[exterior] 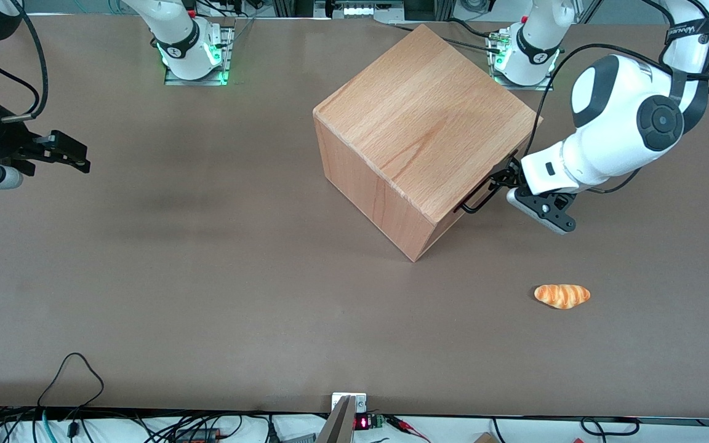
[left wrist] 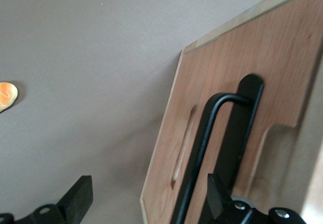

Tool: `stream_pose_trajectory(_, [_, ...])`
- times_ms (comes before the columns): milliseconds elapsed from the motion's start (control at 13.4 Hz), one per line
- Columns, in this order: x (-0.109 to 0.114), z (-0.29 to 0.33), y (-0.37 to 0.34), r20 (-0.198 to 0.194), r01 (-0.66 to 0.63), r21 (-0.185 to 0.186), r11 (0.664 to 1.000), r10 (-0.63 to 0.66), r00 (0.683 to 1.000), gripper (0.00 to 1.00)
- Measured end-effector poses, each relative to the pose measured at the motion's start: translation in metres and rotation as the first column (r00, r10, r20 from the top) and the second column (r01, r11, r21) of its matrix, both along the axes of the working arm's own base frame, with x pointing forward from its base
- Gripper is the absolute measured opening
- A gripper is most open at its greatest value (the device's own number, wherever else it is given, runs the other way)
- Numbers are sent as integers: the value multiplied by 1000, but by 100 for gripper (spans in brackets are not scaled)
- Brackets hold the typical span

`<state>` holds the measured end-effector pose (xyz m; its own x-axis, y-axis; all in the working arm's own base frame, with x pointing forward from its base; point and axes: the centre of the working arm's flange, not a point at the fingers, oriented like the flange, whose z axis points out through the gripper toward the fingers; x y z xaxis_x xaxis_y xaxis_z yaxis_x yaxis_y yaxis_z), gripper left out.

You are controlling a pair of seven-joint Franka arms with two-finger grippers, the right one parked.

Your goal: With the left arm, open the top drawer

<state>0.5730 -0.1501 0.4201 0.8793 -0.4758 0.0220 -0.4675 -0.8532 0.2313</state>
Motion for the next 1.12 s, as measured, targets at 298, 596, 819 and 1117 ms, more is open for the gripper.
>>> stream_pose_trajectory(298, [1, -6, 4, 3, 31, -5, 1000, -31, 1000, 100])
stream_pose_trajectory(596, [1, -7, 4, 7, 54, -7, 999, -54, 999, 100])
stream_pose_trajectory(819, [0, -15, 4, 2, 98, -10, 995, -98, 995, 100])
stream_pose_trajectory(1117, [0, -21, 4, 7, 157, -16, 987, -157, 988, 100])
